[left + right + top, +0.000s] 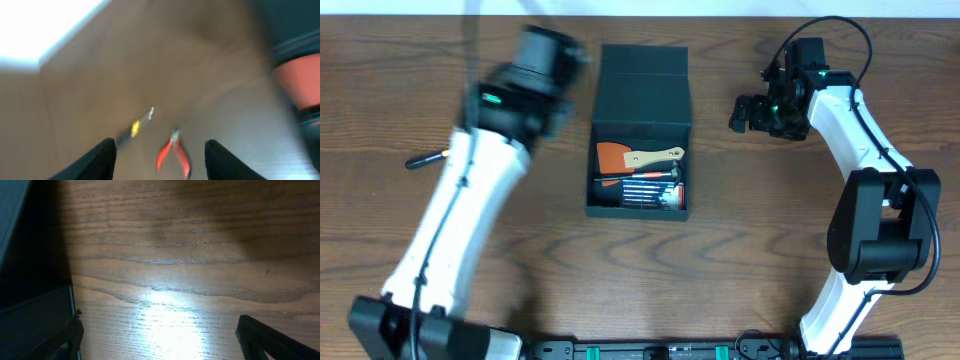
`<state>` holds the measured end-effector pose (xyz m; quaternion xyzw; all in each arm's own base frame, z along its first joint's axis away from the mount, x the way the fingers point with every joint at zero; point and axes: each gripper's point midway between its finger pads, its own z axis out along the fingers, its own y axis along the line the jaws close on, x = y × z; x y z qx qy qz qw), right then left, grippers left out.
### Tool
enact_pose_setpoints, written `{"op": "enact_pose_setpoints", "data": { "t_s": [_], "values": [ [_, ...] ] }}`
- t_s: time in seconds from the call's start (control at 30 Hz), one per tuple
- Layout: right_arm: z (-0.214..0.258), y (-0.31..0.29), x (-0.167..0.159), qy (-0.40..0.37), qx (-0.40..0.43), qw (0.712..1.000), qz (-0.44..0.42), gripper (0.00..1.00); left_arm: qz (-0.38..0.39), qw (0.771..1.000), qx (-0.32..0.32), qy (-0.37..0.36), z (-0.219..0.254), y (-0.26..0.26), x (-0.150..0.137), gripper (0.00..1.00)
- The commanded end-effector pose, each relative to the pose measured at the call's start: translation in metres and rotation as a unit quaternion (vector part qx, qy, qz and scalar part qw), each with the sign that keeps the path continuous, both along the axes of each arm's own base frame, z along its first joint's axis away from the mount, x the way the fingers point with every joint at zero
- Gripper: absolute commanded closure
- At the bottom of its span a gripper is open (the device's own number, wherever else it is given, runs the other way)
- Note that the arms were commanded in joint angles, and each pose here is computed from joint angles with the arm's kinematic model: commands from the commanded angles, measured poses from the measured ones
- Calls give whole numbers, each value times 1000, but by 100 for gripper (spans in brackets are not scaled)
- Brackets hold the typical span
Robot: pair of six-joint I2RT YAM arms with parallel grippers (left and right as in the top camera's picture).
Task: Pack container
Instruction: 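Move the left gripper to the red pliers and grasp them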
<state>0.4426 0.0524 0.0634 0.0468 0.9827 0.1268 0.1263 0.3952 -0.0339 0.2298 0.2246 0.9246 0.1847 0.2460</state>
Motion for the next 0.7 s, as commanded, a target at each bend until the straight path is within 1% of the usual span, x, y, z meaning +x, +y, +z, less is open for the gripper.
{"op": "enact_pose_setpoints", "data": {
  "t_s": [0.0,0.07,0.13,0.2,0.23,0.33,0.43,0.67],
  "values": [
    [0,-1,0,1,2,1000,-8,1,93,990,-76,79,-49,44,-10,44],
    [0,-1,0,1,2,1000,-8,1,126,981,-88,119,-69,70,-17,44],
    [0,-1,0,1,2,1000,-8,1,154,972,-88,154,-88,95,-24,44],
    [0,-1,0,1,2,1000,-8,1,159,964,-87,195,-107,110,-33,45],
    [0,-1,0,1,2,1000,-8,1,150,960,-90,219,-117,113,-38,48],
    [0,-1,0,1,2,1000,-8,1,128,945,-119,275,-142,110,-48,57],
    [0,-1,0,1,2,1000,-8,1,126,935,-139,302,-158,102,-51,57],
    [0,-1,0,1,2,1000,-8,1,131,921,-141,338,-182,99,-58,57]
  ]
}}
